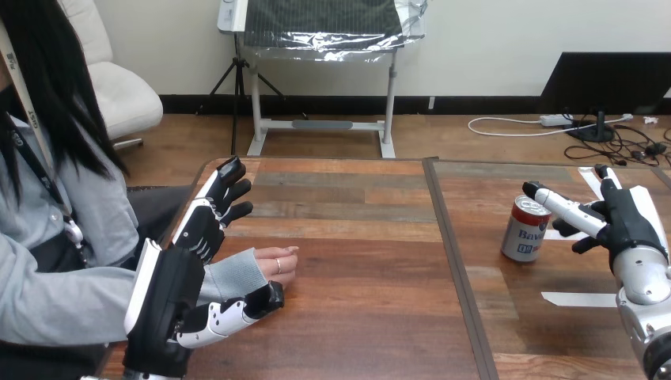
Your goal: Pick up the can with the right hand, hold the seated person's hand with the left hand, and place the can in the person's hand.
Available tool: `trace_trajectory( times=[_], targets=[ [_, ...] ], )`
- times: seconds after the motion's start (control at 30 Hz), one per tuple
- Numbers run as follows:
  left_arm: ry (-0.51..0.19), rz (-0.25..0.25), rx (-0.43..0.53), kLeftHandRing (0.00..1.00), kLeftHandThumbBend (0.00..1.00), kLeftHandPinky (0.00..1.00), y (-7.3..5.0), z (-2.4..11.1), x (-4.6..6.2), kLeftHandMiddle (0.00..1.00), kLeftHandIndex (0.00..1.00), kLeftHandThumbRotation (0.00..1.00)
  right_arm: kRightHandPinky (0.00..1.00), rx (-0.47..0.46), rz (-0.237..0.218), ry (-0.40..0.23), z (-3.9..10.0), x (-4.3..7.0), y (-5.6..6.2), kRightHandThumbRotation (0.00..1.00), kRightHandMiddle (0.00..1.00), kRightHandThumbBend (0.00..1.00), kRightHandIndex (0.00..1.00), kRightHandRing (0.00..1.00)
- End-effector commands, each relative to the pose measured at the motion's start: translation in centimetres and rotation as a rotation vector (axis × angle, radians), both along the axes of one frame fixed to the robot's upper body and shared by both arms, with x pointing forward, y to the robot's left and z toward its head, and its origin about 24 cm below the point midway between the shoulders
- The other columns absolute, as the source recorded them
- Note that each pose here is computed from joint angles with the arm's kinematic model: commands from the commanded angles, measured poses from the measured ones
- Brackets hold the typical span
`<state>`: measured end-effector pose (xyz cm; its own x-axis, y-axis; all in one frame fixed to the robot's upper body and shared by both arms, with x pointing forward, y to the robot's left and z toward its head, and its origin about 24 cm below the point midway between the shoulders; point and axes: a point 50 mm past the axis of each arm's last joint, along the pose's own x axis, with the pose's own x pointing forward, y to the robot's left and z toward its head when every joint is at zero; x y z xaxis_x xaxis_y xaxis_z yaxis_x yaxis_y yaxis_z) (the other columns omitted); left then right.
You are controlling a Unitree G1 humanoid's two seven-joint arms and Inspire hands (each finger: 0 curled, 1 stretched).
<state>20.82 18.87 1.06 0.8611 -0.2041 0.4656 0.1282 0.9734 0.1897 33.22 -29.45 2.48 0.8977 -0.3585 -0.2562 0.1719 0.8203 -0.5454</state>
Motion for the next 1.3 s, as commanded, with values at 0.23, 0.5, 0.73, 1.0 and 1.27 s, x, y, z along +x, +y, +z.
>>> trace_trajectory(
  times=[0.23, 0.5, 0.73, 1.0, 1.27],
  targets=[
    [-0.062, -0.008, 0.012, 0.91, 1.00, 0.85, 0.02, 0.99, 0.79, 0.94, 0.92, 0.56, 0.72, -0.015, 0.013, -0.123, 2.65, 1.76, 0.67, 0.72, 0.90, 1.00, 1.00, 0.90],
    [-0.065, 0.000, 0.011, 0.91, 1.00, 0.85, -0.03, 0.91, 0.78, 0.94, 0.92, 0.56, 0.81, -0.013, 0.022, -0.169, 2.66, 1.50, 0.64, 0.75, 0.94, 1.00, 1.00, 0.93],
    [-0.062, -0.006, 0.003, 0.92, 1.00, 0.85, -0.21, 0.86, 0.87, 0.94, 0.93, 0.57, 0.69, -0.016, 0.026, -0.200, 2.72, 1.42, 0.78, 0.78, 0.90, 1.00, 1.00, 0.73],
    [-0.059, -0.014, -0.007, 0.92, 1.00, 0.85, -0.40, 0.83, 0.98, 0.94, 0.93, 0.56, 0.62, -0.016, 0.042, -0.234, 2.88, 1.41, 0.99, 0.78, 0.89, 1.00, 1.00, 0.72],
    [-0.045, -0.025, -0.011, 0.92, 1.00, 0.85, -0.58, 0.82, 1.08, 0.95, 0.93, 0.56, 0.60, -0.021, 0.062, -0.278, 3.24, 1.42, 1.17, 0.82, 0.86, 1.00, 1.00, 0.70]
  ],
)
